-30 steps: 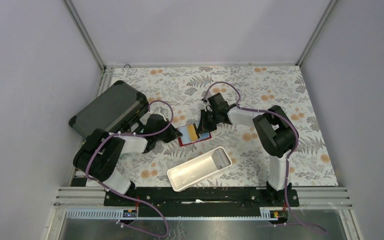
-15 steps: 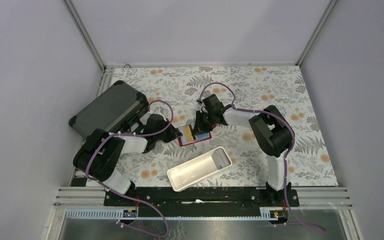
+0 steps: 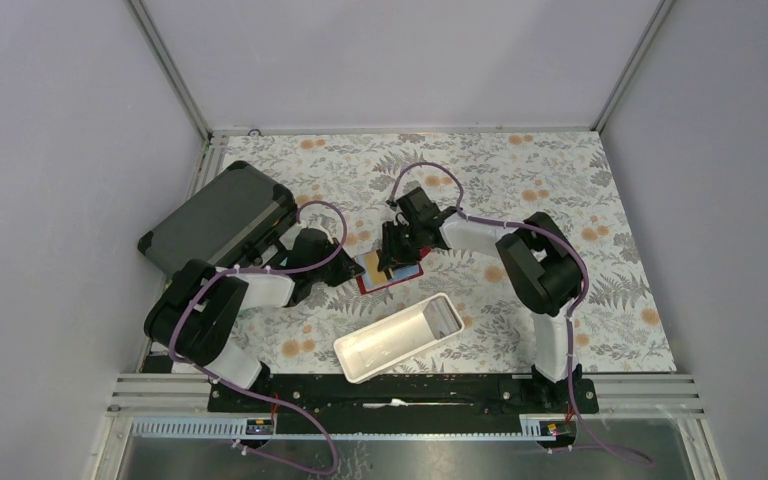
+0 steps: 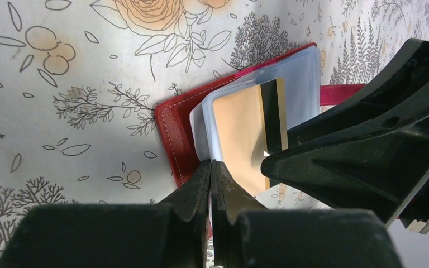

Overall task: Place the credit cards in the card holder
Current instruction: Insert the credit card into the card holder.

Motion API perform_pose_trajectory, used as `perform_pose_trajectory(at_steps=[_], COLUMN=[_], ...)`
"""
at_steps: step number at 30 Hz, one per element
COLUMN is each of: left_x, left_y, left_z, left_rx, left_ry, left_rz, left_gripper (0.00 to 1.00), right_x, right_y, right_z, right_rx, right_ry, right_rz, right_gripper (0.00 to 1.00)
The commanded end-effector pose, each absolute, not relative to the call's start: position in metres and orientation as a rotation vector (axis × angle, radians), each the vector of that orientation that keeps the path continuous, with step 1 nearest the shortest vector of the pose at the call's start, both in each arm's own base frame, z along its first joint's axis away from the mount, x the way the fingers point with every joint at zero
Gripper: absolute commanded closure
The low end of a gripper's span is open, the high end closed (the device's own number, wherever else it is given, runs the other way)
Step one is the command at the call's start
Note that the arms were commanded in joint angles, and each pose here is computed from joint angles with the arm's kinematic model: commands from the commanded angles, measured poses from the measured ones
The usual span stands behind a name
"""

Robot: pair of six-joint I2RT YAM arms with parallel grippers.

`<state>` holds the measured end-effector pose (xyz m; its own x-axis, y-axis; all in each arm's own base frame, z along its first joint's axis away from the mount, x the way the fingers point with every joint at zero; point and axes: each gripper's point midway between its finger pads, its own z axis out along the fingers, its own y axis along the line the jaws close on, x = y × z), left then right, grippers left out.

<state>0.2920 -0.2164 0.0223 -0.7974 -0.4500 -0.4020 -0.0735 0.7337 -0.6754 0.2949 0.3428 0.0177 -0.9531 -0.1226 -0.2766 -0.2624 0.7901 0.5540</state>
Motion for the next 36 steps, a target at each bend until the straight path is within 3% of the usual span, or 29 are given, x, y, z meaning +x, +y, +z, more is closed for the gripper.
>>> perform_pose_trajectory(at_steps=[1,16,36], left_x=[0.288,0.288,0.290], left_y=[-0.211,-0.212,-0.219], left_z=[0.022,0.024,0.031], left_rx=[-0.364,-0.352,-0.336], left_ry=[2.393,2.385,2.374], left_rz=[-0.848,-0.858,-0.902], left_gripper=[0.95,0.96,0.91], right_x=[0.283,0.290,0.284], right_y=[0.318,0.317,0.339], right_z=[0.004,0.031,0.021], right_rx=[-0.334,-0.388,-0.470], right_ry=[2.839,2.763,2.769], right_rz=[0.703,0.700,0.791], right_gripper=[0.60,0.53,0.74])
